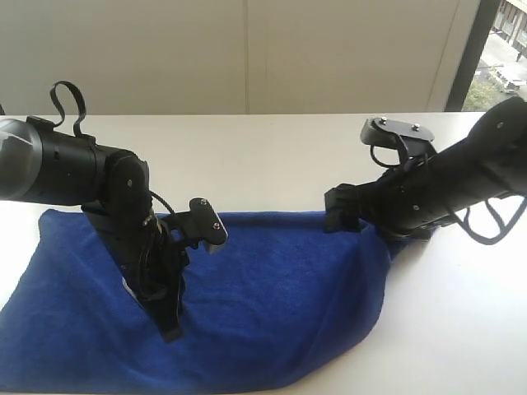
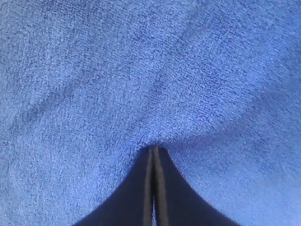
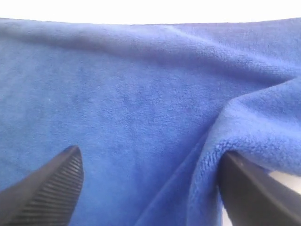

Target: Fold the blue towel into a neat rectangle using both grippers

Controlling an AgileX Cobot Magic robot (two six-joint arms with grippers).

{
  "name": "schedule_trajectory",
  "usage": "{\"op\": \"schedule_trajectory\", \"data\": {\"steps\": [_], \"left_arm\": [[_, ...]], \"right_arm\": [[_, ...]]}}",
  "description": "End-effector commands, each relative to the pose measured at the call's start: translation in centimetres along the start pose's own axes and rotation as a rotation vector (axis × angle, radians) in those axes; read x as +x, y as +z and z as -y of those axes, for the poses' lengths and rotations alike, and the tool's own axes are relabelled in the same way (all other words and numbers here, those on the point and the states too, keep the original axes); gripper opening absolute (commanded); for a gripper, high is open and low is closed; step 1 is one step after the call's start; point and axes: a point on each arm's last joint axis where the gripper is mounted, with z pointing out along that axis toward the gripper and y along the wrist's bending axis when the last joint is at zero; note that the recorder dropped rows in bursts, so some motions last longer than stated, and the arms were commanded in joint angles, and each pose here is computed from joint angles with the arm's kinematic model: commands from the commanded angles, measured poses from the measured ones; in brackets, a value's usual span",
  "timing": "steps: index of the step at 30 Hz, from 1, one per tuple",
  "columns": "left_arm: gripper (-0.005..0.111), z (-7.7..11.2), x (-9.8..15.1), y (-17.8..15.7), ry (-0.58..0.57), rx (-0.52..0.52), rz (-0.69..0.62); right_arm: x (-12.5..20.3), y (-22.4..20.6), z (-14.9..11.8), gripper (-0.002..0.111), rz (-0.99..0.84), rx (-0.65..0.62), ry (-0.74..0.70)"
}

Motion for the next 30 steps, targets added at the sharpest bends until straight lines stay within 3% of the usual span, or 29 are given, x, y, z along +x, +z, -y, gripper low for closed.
{"op": "schedule_trajectory", "data": {"steps": [1, 7, 11, 15, 18, 21, 30], "left_arm": [[0.0, 0.4, 1.0, 3.1, -0.009, 0.051, -0.074], [0.0, 0.4, 1.1, 3.1, -0.009, 0.052, -0.076], [0.0, 0.4, 1.1, 3.1, -0.009, 0.052, -0.076], [0.0, 0.4, 1.1, 3.1, -0.009, 0.052, -0.076], [0.0, 0.4, 1.0, 3.2, -0.006, 0.045, -0.068], [0.0, 0.3, 1.0, 3.2, -0.006, 0.044, -0.067], [0.0, 0.3, 1.0, 3.2, -0.006, 0.045, -0.067]], "right_arm": [[0.1, 2.3, -2.2, 0.074, -0.004, -0.055, -0.04], [-0.1, 2.7, -5.5, 0.074, -0.012, -0.133, -0.197], [-0.1, 1.6, -5.8, 0.074, -0.014, -0.129, -0.278], [0.5, 0.6, -4.8, 0.074, -0.119, -0.037, -0.264], [1.1, 0.3, -3.2, 0.073, -0.216, 0.103, -0.311], [0.9, 0.2, -1.9, 0.072, -0.203, 0.216, -0.294], [1.7, 1.9, 1.1, 0.072, -0.259, 0.26, -0.175]]}}
